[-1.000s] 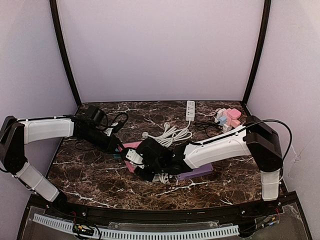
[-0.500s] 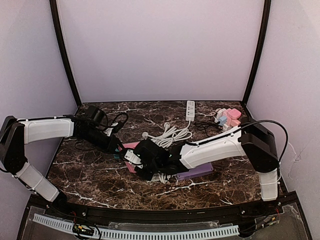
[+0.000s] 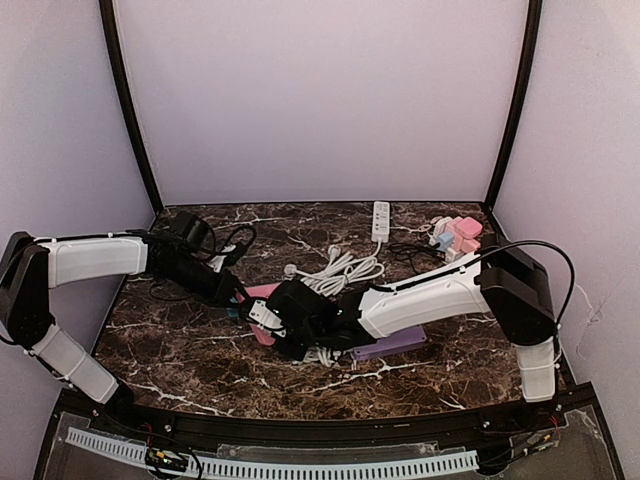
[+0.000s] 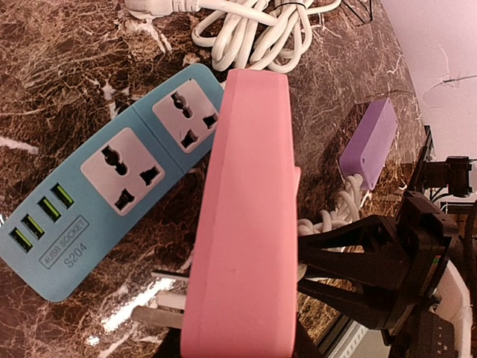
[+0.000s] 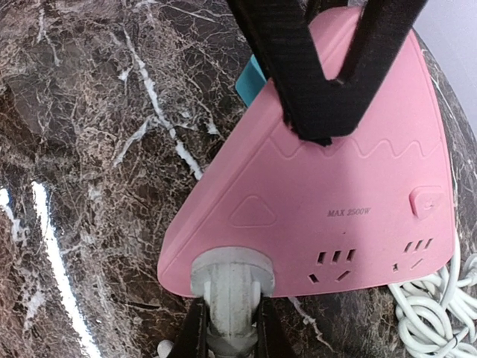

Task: Pull the plug off the socket

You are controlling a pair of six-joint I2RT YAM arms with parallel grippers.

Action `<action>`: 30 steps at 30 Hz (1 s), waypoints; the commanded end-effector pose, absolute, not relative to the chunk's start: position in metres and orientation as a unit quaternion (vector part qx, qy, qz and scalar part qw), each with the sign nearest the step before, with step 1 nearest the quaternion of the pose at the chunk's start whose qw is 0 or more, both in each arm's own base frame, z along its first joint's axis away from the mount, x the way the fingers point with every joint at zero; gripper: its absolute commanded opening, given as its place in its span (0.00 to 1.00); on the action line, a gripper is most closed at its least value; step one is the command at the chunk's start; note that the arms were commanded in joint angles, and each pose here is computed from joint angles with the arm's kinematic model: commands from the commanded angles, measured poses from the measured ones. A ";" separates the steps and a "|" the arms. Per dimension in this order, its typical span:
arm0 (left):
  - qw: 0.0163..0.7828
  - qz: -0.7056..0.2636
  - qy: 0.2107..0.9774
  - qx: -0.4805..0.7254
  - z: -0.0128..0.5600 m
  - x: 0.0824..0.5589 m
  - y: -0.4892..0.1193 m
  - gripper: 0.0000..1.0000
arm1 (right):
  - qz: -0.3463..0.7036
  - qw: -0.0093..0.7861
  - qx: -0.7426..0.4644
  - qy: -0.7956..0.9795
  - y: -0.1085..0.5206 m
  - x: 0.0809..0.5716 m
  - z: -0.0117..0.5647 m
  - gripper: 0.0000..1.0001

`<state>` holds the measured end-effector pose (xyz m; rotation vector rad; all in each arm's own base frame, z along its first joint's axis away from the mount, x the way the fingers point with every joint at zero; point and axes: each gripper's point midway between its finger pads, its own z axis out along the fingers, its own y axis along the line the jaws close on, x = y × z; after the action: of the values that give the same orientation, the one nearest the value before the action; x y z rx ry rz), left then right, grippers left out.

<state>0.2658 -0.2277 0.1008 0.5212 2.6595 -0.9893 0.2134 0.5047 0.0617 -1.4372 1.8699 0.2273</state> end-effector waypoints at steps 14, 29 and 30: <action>0.131 -0.343 0.912 0.183 0.098 0.266 -0.227 0.13 | 0.189 0.395 -0.508 0.741 0.503 0.225 0.096 0.00; 0.132 -0.334 0.915 0.185 0.096 0.266 -0.226 0.13 | 0.227 0.381 -0.478 0.758 0.493 0.236 0.101 0.00; 0.133 -0.331 0.916 0.185 0.096 0.267 -0.226 0.13 | 0.219 0.387 -0.478 0.757 0.491 0.236 0.102 0.00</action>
<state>0.2693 -0.2319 0.1042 0.4806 2.6494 -1.0261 0.2217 0.4950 0.0673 -1.3611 1.9473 0.5321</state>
